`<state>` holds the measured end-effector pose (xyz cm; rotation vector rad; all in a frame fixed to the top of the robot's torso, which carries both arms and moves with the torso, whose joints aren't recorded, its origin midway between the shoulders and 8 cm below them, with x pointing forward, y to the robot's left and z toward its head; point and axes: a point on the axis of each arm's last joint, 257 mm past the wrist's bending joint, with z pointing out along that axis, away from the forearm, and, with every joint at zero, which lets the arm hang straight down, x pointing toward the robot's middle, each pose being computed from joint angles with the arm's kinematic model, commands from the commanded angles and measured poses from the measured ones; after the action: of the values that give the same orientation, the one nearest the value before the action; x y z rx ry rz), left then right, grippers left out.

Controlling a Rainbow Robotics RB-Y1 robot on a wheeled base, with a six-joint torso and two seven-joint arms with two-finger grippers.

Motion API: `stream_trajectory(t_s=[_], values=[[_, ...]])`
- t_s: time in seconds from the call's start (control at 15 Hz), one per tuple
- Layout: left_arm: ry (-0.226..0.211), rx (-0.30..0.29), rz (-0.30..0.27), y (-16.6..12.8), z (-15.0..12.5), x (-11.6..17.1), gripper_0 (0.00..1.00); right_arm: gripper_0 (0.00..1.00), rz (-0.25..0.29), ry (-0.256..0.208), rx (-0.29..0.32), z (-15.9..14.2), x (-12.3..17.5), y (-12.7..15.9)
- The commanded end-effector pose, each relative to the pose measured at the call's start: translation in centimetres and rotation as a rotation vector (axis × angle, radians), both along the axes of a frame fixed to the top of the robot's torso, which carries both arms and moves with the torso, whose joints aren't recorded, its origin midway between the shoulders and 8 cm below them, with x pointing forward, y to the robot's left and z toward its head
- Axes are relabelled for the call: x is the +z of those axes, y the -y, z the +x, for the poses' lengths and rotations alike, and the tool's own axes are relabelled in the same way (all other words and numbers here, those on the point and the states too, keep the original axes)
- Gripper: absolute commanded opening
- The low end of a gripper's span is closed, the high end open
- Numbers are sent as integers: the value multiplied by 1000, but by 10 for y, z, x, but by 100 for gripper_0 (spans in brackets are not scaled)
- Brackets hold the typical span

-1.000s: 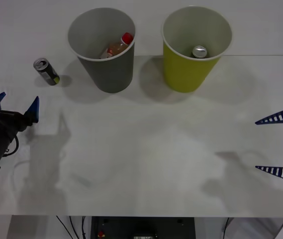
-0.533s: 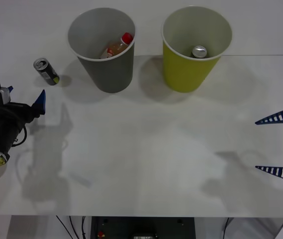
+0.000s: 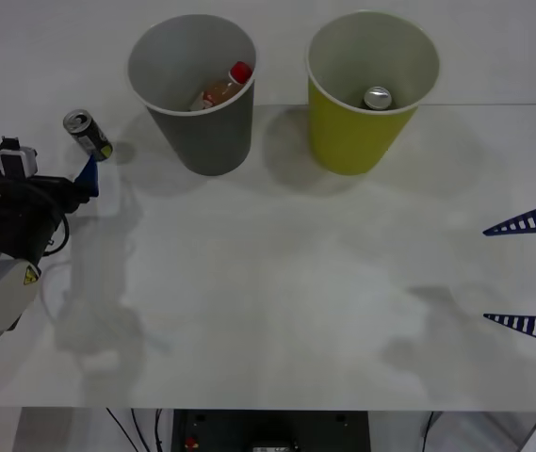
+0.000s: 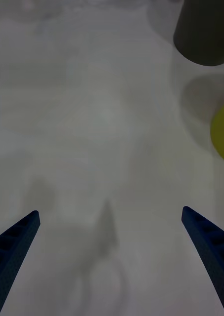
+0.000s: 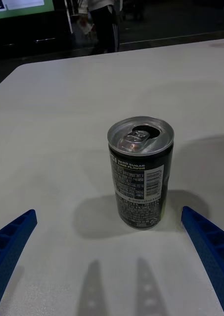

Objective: Put the can into the green bin and the plastic bottle into the gray bin

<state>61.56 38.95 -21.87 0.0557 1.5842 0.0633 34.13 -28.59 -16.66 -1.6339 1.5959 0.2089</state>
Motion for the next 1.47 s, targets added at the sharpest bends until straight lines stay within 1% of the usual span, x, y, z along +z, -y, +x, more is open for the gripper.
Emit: stream_trajectory(t_s=[0.07,0.2,0.33,0.6,0.67,0.73,0.87,1.0,1.13,1.27,1.47], values=[[-3,-5,-13,6,7,3,100,100,0,0,0,0,0,0],[-11,-6,-25,11,15,5,100,100,0,0,0,0,0,0],[-10,-6,-34,17,19,5,100,100,0,0,0,0,0,0],[-14,14,-35,15,32,7,100,100,0,0,0,0,0,0],[-14,15,-38,16,34,8,100,100,0,0,0,0,0,0],[-25,8,-40,19,38,10,100,100,0,0,0,0,0,0],[-19,1,-46,25,43,16,100,100,0,0,0,0,0,0],[-22,9,-51,28,48,15,100,100,0,0,0,0,0,0],[-30,20,-50,29,54,13,100,100,0,0,0,0,0,0],[-31,19,-49,29,55,13,100,100,0,0,0,0,0,0],[-41,25,-27,27,53,7,100,100,0,0,0,0,0,0]])
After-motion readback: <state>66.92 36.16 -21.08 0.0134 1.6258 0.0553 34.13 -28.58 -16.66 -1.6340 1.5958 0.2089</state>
